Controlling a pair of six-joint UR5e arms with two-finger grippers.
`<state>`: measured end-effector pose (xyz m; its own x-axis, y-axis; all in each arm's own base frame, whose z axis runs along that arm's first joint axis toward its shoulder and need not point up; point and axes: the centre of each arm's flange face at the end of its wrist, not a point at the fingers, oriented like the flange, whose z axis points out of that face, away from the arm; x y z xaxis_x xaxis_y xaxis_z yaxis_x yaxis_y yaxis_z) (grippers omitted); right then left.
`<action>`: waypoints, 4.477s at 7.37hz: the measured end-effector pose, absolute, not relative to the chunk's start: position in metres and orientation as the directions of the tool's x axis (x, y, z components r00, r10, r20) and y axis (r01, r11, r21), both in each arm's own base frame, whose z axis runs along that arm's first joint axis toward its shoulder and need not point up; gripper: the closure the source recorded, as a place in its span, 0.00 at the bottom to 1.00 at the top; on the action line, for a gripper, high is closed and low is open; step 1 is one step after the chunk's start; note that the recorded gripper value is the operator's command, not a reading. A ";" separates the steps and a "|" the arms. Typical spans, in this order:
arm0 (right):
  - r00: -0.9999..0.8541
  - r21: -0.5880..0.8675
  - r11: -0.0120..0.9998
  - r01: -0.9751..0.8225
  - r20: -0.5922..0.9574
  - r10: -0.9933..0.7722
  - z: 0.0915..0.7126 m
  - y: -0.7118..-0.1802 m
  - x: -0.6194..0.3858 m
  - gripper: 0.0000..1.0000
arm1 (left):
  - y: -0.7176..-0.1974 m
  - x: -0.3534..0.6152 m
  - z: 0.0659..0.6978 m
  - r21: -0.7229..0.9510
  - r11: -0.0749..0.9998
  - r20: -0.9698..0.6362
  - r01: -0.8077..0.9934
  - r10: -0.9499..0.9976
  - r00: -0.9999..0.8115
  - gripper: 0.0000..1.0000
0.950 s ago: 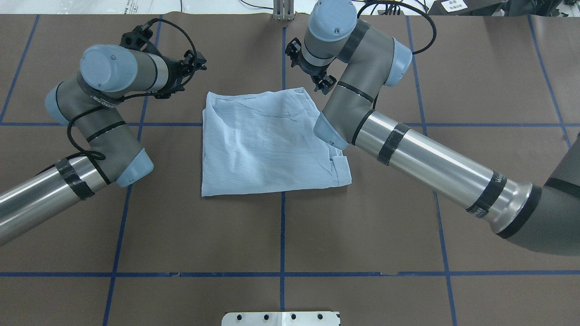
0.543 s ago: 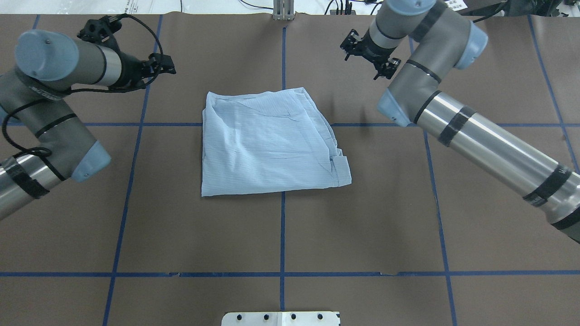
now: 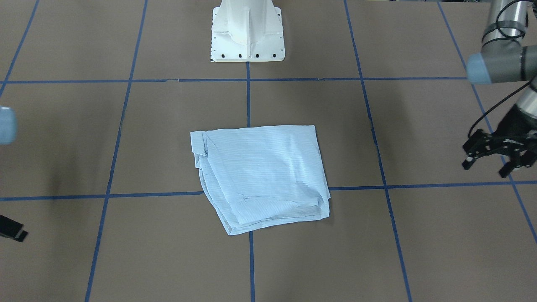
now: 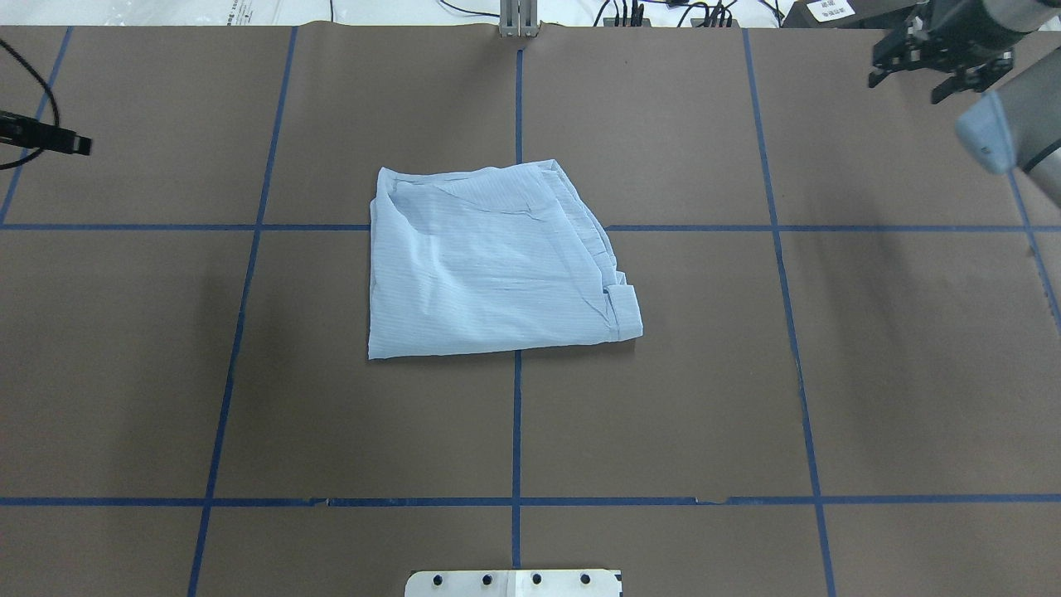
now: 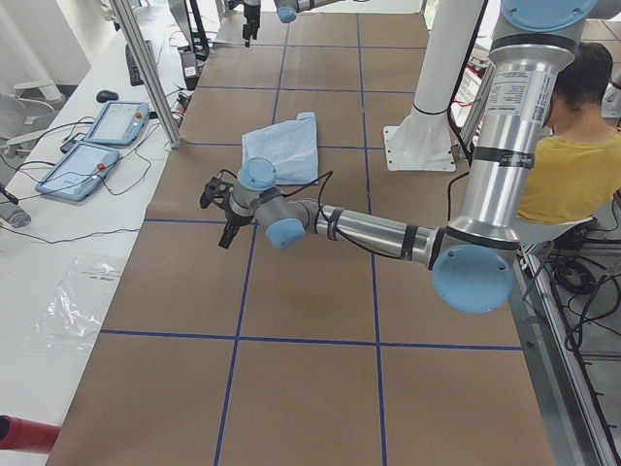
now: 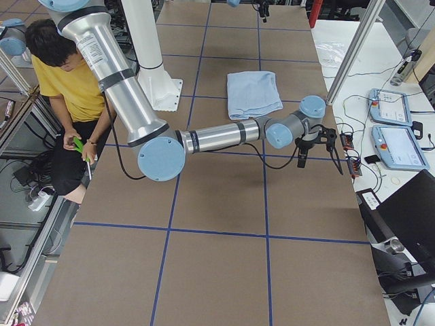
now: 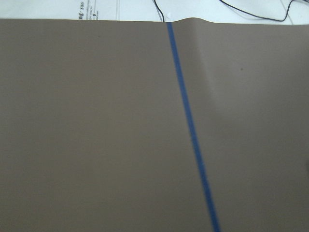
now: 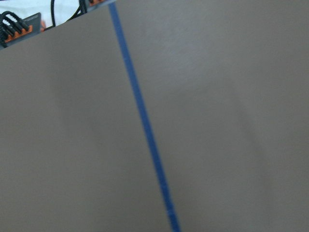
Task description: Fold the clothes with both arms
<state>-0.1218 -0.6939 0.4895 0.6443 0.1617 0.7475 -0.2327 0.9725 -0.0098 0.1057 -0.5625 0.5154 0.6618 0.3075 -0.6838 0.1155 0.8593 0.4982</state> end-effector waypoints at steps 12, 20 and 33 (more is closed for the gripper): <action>0.742 0.093 0.994 0.053 0.663 -0.101 0.600 -0.604 0.027 0.00 | -0.516 -0.037 0.563 0.568 0.822 -0.566 -0.045 0.429 0.704 0.00; 0.759 0.138 0.987 0.083 0.633 -0.152 0.591 -0.521 0.020 0.00 | -0.458 -0.035 0.578 0.528 0.848 -0.656 -0.040 0.437 0.615 0.00; 0.752 0.174 0.975 0.141 0.621 -0.220 0.579 -0.520 -0.007 0.00 | -0.457 -0.040 0.561 0.607 0.794 -0.582 -0.037 0.476 0.659 0.00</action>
<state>-0.0067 -0.5196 0.5792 0.7520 -0.2202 0.6213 0.1414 0.9745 0.1742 -0.0403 -0.4568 0.5610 0.6592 0.4759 -0.5822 -0.0367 0.7937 0.6072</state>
